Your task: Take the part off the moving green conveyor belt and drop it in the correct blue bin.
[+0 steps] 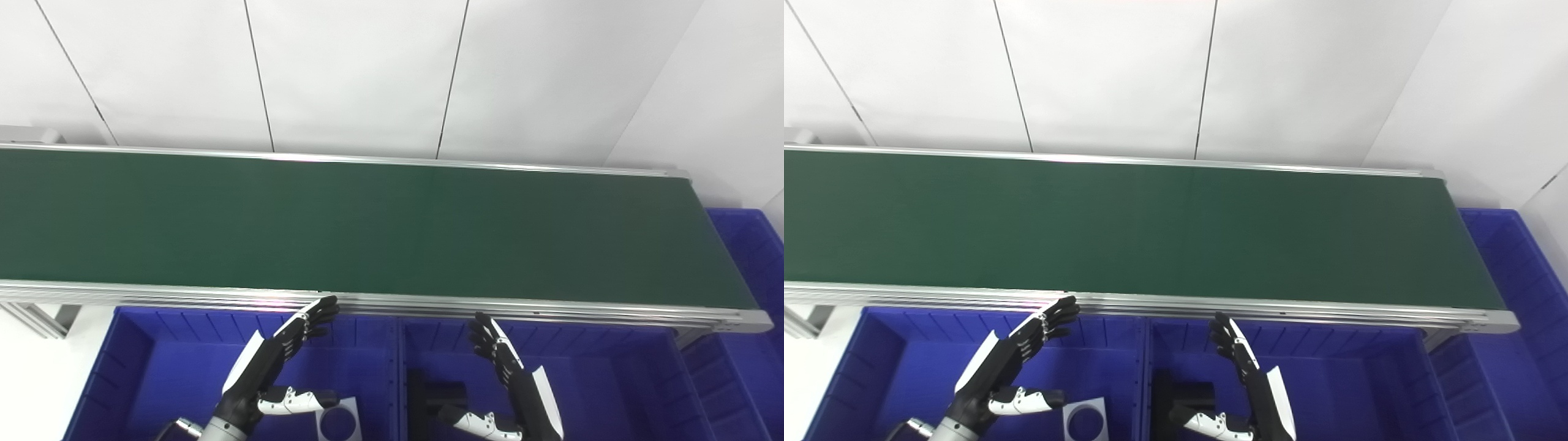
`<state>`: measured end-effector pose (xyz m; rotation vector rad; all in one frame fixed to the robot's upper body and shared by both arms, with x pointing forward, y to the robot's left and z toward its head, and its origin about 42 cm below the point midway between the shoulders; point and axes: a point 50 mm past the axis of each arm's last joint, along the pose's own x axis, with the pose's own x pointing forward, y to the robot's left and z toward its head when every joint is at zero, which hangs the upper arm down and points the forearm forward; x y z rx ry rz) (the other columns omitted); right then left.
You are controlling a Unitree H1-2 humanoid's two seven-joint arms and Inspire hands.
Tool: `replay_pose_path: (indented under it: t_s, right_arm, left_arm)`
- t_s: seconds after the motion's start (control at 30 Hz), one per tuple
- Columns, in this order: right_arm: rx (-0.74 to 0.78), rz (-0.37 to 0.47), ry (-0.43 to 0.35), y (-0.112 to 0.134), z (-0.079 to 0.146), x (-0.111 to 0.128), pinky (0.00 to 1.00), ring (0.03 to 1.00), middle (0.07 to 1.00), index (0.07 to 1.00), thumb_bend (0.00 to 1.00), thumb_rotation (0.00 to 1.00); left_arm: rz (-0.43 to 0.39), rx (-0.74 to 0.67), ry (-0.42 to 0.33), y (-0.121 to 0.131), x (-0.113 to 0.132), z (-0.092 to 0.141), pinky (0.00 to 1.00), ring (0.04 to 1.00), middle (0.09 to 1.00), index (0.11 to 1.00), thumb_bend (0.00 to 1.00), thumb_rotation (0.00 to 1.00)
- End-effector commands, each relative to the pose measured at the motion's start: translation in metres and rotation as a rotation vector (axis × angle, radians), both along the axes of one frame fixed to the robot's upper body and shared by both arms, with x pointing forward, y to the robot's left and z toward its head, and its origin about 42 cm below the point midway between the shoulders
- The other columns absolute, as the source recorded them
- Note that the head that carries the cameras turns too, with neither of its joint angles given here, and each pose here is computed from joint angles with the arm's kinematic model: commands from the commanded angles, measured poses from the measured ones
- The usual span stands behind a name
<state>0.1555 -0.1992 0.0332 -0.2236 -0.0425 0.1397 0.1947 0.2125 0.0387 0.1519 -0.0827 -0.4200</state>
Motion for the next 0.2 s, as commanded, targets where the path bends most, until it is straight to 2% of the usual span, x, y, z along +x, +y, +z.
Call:
replay_pose_path:
  t_s: [0.0,0.17]
  right_arm:
    - [0.015,0.015,-0.077,0.0019,0.0107,0.0038,0.85,0.871,0.897,0.939,0.92,0.42]
    - [0.024,0.011,-0.075,0.0027,0.0114,0.0049,0.84,0.868,0.895,0.938,0.92,0.42]
  left_arm:
    - [-0.004,-0.039,-0.047,-0.0046,0.0020,0.0073,0.86,0.907,0.908,0.902,0.90,0.44]
    - [-0.007,-0.013,-0.044,-0.0075,-0.0020,0.0047,0.85,0.904,0.911,0.907,0.91,0.46]
